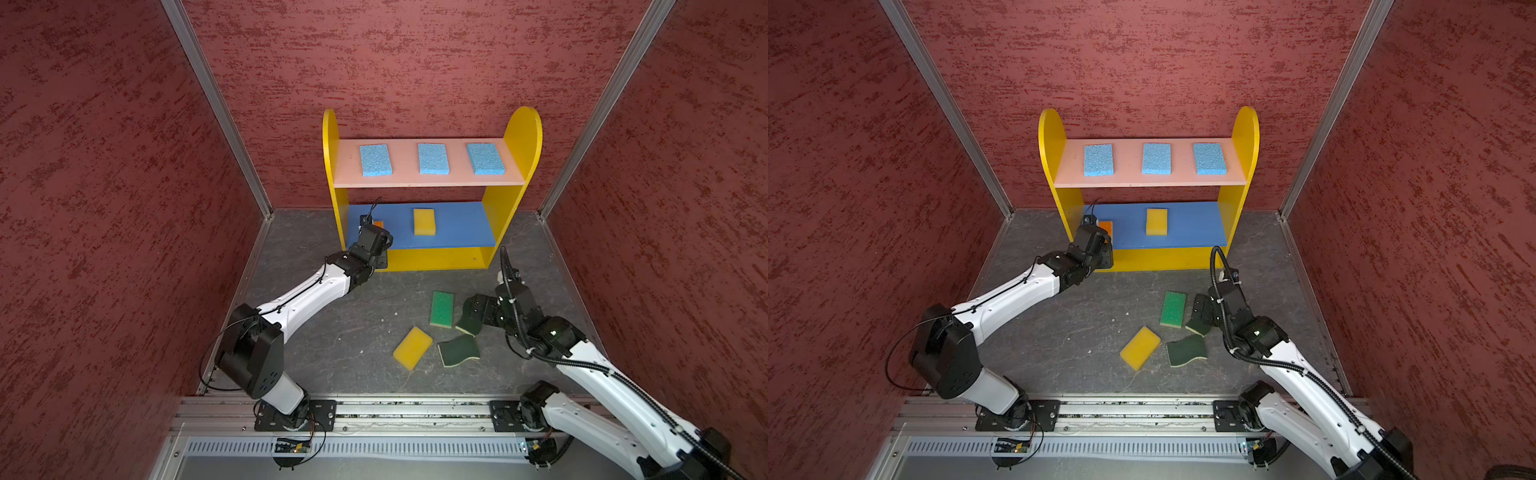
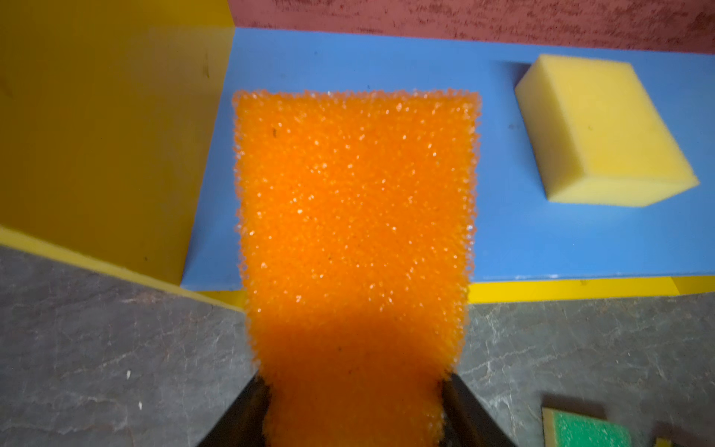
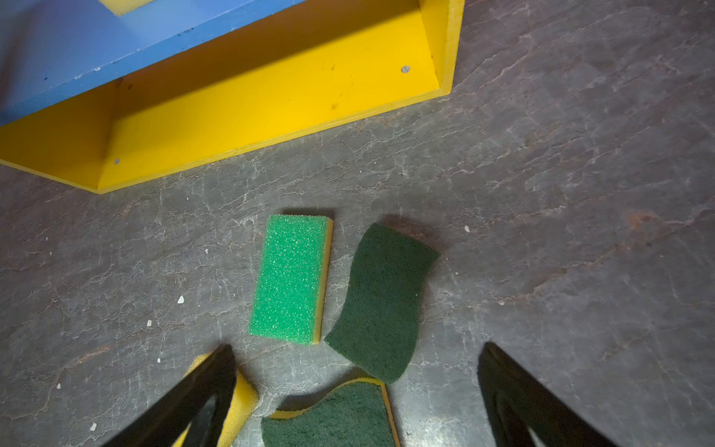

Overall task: Place and organize the cleaning sponges onto the shelf
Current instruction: 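Carry the orange sponge with the left gripper up to the blue lower shelf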

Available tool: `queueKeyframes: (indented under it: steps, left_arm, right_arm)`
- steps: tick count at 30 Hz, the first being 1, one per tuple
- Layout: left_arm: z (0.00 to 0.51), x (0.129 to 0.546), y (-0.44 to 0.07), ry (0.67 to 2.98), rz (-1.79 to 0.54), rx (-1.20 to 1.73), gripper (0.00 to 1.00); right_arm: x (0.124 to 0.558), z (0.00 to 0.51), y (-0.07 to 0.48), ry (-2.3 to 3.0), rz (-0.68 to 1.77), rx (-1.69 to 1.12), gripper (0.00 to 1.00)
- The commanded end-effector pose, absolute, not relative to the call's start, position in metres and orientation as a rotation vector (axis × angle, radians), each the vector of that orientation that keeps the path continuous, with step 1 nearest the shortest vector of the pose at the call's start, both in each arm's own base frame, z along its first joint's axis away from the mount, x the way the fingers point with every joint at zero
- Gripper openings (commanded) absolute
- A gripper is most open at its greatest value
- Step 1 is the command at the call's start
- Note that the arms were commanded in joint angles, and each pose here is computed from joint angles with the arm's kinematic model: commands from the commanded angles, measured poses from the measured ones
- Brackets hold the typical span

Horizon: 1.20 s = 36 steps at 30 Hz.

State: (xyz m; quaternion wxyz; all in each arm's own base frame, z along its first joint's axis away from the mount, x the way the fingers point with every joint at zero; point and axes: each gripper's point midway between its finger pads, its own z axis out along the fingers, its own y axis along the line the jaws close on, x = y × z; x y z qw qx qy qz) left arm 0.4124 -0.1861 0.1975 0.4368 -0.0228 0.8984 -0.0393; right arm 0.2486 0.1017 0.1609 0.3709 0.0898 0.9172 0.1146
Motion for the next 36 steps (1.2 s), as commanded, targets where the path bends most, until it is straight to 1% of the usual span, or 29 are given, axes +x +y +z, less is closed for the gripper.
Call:
queueKeyframes:
  steps: [1,21,36]
  left_arm:
    - [0.205,0.428,-0.187,2.189,-0.086,-0.048,0.58]
    - [0.199,0.467,-0.185,2.135,-0.055,-0.08,0.58]
    - [0.197,0.487,-0.183,2.12,-0.053,-0.08,0.58]
  right_arm:
    - [0.259,0.18,0.106,2.301,0.319,0.225,0.99]
    - [0.274,0.193,0.121,2.282,0.36,0.189,0.99]
    - [0.282,0.195,0.129,2.292,0.37,0.177,0.99]
